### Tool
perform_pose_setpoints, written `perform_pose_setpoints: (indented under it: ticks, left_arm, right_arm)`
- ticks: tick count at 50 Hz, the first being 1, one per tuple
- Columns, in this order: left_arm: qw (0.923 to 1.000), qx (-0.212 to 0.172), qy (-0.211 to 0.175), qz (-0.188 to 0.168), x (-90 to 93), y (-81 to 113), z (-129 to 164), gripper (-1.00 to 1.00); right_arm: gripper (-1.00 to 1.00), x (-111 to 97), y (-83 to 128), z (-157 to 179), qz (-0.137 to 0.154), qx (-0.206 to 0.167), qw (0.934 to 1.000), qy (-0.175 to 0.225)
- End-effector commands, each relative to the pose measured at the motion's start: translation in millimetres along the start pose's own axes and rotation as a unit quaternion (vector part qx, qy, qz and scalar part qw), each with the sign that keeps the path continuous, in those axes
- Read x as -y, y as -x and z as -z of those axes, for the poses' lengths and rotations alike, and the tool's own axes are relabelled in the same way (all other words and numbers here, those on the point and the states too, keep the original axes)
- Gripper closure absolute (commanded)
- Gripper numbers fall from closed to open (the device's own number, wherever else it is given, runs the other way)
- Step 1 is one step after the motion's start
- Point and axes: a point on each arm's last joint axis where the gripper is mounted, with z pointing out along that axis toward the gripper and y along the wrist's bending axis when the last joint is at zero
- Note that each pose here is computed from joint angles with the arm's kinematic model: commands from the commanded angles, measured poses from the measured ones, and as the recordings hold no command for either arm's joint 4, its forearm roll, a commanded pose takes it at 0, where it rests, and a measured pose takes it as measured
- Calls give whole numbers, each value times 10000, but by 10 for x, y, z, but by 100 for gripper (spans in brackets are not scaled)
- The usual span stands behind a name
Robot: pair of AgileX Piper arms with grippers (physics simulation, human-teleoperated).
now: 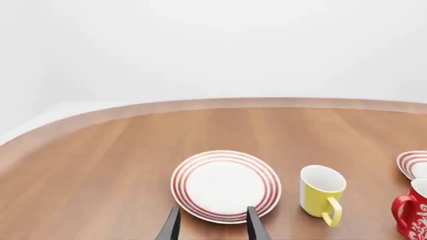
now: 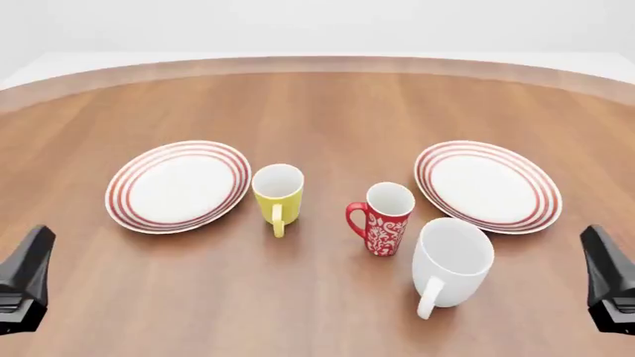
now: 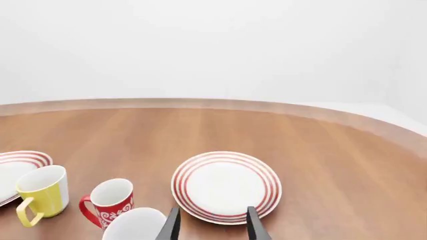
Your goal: Put the red mug on the left plate.
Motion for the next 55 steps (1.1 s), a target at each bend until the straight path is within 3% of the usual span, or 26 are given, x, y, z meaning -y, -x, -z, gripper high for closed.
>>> perform_pose_setpoints:
  ticks: [1, 12, 18, 20, 23, 25, 30, 36, 40, 43, 45, 55]
  left_arm:
    - [9999, -41, 77, 67, -9, 3, -13, -100]
    - [9998, -129, -7, 163, 1, 26, -12, -100]
    - [9997, 42, 48, 253, -4, 305, 47, -100]
    - [9997, 219, -27, 109, 3, 460, 77, -100]
    - [9990, 277, 10, 358, -1, 584, 93, -100]
    - [9994, 334, 2, 79, 0, 661, 94, -100]
    - [9988, 462, -1, -156, 2, 851, 75, -100]
    - [9981, 582, -109, -146, 13, 1148, -24, -100]
    - [9964, 649, -225, -491, 32, 1307, -126, -100]
    - [9958, 679, -255, -554, 40, 1443, -194, -100]
    - [9929, 865, -345, -739, 54, 1617, -191, -100]
    - [9861, 1032, -470, -1219, 96, 1881, -349, -100]
  right_arm:
    - [-100, 0, 9, -2, 17, 3, 10000, 3]
    - [-100, -1, 8, 0, 21, 5, 10000, 6]
    - [-100, -1, 8, 0, 21, 5, 10000, 8]
    - [-100, -1, 8, 1, 21, 5, 10000, 8]
    - [-100, -1, 7, 1, 21, 5, 10000, 9]
    - [-100, -1, 7, 1, 21, 4, 10000, 9]
    - [-100, -1, 6, 1, 21, 4, 10000, 9]
    - [-100, -1, 6, 0, 21, 4, 10000, 11]
    - [-100, -1, 6, 0, 21, 4, 10000, 11]
    - [-100, -1, 6, 0, 21, 3, 10000, 12]
    - [-100, -1, 6, 0, 21, 3, 10000, 12]
    - [-100, -2, 7, 0, 21, 3, 10000, 14]
